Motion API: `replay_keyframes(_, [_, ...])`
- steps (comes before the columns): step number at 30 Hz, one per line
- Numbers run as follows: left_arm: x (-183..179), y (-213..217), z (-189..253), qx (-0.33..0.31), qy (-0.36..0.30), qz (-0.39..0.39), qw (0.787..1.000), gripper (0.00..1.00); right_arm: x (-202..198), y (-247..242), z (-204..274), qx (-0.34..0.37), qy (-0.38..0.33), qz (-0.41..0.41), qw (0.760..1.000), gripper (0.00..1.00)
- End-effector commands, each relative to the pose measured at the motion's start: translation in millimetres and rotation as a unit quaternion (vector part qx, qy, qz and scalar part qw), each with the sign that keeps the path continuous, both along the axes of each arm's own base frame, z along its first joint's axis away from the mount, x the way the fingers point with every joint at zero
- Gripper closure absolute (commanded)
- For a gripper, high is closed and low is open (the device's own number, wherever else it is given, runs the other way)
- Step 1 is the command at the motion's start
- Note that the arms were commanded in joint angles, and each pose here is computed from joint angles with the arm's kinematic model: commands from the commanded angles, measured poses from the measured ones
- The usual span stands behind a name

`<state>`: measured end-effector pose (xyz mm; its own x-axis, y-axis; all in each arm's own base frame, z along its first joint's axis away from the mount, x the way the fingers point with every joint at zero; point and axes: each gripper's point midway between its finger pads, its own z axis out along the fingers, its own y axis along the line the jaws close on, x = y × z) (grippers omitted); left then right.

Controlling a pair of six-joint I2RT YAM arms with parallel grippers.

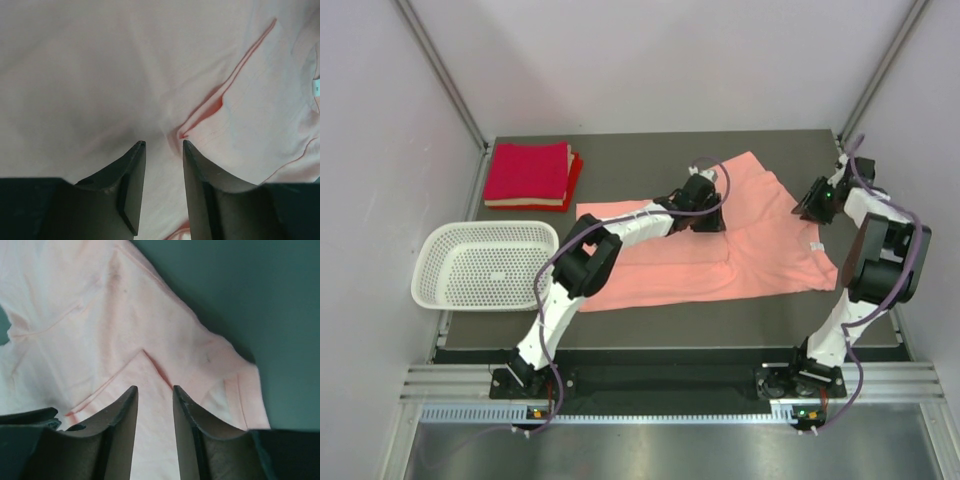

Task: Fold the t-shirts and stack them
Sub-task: Fold the tshirt

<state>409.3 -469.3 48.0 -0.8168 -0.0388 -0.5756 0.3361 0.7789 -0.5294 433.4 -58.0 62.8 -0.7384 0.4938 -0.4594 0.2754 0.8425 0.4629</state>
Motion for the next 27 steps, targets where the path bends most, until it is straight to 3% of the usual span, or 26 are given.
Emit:
replay_keyframes(1, [15.7,6.0,79.4,-0.021,-0.052,0.024,0.998,0.59,-10.3,-21.9,53.7,-0.04,0.019,-0.12,0.992,0.65])
replay_keyframes(4, [12.2,20.1,92.2,0.002,-0.058,0.034,0.998,0.56,-55.7,-46.6,53.5,-0.087,0.12,-0.243,0.959,0.66])
replay_keyframes(7, [3.6,39.7,104.4,0.027,-0.064,0.042,0.997,0.55,-91.8,-56.4,50.2,-0.12,0.175,-0.292,0.933,0.68])
replay_keyframes(12, [-31.1,85.5,112.4,0.067,-0.05,0.053,0.995,0.54,-125.6,-62.1,33.5,-0.124,0.208,-0.32,0.916,0.72])
replay_keyframes(20, [-103.7,163.1,60.3,0.138,0.039,0.094,0.985,0.54,-173.2,-86.8,2.1,-0.164,0.27,-0.356,0.88,0.78])
replay_keyframes(27, [-136.1,208.2,4.7,0.187,0.088,0.138,0.969,0.54,-181.9,-100.1,-23.6,-0.15,0.268,-0.369,0.877,0.8])
